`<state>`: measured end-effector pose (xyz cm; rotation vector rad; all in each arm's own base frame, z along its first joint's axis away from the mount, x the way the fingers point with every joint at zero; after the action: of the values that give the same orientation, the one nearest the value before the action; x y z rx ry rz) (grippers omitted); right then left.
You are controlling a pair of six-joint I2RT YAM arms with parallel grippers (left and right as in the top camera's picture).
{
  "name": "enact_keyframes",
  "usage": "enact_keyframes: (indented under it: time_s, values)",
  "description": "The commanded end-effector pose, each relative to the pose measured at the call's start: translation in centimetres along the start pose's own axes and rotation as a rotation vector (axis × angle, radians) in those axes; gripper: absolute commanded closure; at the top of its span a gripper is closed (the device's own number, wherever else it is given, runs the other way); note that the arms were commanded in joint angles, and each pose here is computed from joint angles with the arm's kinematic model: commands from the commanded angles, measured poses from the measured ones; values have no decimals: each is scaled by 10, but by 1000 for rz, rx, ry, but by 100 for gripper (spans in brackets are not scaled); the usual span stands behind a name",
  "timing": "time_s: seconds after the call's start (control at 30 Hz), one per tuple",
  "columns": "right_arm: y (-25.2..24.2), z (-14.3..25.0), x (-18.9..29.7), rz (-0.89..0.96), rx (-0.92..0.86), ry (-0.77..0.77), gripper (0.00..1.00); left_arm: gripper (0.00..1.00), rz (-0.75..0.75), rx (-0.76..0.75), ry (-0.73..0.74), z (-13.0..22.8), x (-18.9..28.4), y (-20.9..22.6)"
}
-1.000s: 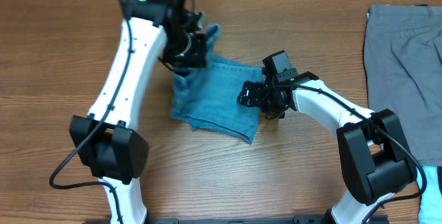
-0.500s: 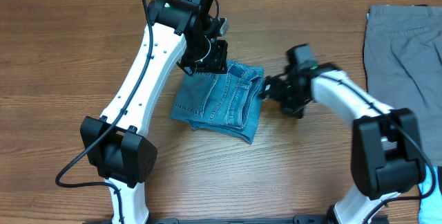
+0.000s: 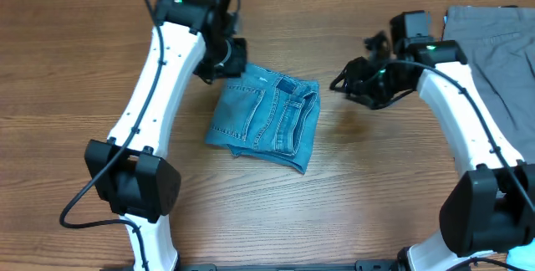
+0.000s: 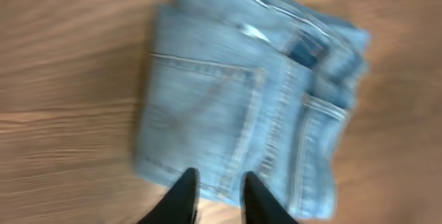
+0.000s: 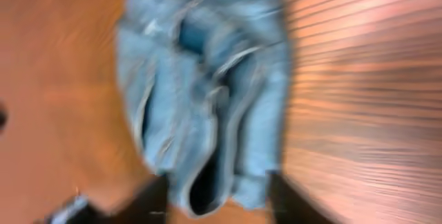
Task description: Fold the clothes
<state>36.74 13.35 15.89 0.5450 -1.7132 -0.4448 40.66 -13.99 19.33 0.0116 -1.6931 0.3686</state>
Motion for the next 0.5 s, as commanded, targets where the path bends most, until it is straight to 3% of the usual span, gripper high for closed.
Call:
enact_keyframes:
  time_s: [0.0,0.07,0.23,0.47]
  values:
    - [47,11,-13,-109,143,46,85,90,-65,69,-48,-15,3,22]
    - [62,16,-25,-123,189,65,89,96,-72,72,-39,-14,1,25]
    - [102,34,-61,-163,244,126,95,96,-37,72,59,4,-28,23]
    - [83,57,-101,-174,169,225,96,96,22,62,185,36,-89,26]
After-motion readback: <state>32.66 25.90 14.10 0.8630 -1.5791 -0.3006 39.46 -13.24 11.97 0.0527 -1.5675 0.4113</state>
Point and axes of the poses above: each gripper's point midway between its finger pads, its own x axis back along the fingers, its own y axis along the line the jaws close on, z = x × y, the point moved 1 cm from there along x, back along the fingers, and after that the axes turned 14 degrees about x, right-handed, at the moved point
